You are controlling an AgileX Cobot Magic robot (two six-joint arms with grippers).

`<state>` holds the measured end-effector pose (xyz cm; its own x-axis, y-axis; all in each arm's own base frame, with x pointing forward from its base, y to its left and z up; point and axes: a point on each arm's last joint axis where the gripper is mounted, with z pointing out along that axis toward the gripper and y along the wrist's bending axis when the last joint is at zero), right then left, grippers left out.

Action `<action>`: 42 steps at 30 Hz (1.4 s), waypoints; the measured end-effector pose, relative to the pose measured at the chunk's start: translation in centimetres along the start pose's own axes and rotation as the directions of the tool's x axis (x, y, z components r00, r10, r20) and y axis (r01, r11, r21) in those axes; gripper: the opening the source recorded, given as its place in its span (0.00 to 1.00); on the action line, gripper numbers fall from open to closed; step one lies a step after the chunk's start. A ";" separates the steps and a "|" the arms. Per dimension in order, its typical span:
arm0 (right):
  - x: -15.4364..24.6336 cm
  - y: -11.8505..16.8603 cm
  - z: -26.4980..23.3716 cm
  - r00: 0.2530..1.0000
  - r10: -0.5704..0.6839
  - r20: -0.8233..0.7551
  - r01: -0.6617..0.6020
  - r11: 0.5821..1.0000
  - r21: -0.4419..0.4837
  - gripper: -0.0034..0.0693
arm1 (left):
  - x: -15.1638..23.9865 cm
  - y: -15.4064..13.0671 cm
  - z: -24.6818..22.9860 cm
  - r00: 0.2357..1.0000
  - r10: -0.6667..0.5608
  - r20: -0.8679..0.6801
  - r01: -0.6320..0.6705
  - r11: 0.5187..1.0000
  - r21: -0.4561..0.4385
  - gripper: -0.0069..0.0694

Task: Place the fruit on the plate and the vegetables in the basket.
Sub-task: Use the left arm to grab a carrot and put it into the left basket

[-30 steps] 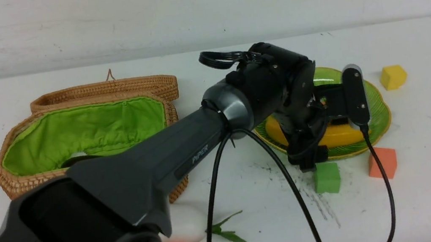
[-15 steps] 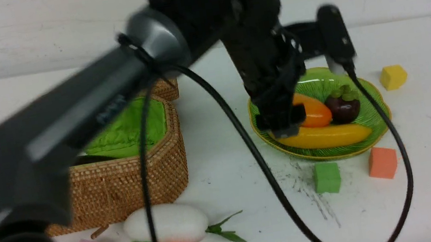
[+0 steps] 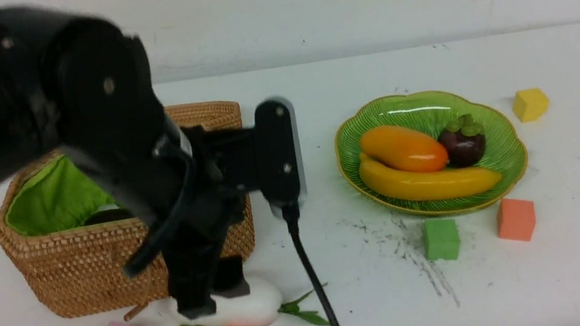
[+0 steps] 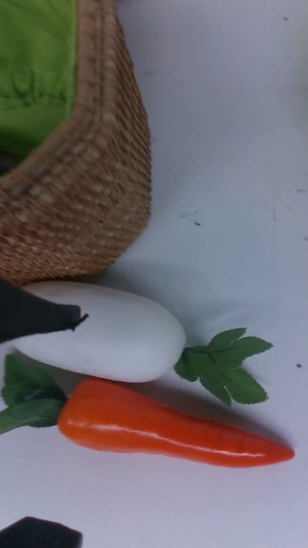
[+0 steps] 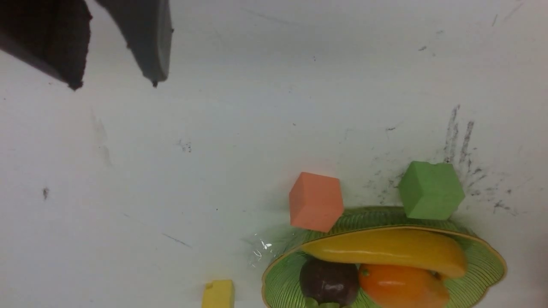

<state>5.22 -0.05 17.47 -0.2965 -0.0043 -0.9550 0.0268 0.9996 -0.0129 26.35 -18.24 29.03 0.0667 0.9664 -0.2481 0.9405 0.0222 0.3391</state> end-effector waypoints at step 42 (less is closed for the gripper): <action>0.0 0.0 0.0 1.000 -0.001 0.000 0.001 1.000 0.000 0.37 | 0.6 -4.1 12.4 0.993 -0.103 -0.054 0.116 0.906 0.407 0.43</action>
<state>5.22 -0.05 17.47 -0.2966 -0.0053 -0.9550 0.0269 0.9995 -0.0139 26.73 -20.89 16.21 -0.0485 0.9715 -0.2320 0.9954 0.0279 -0.0911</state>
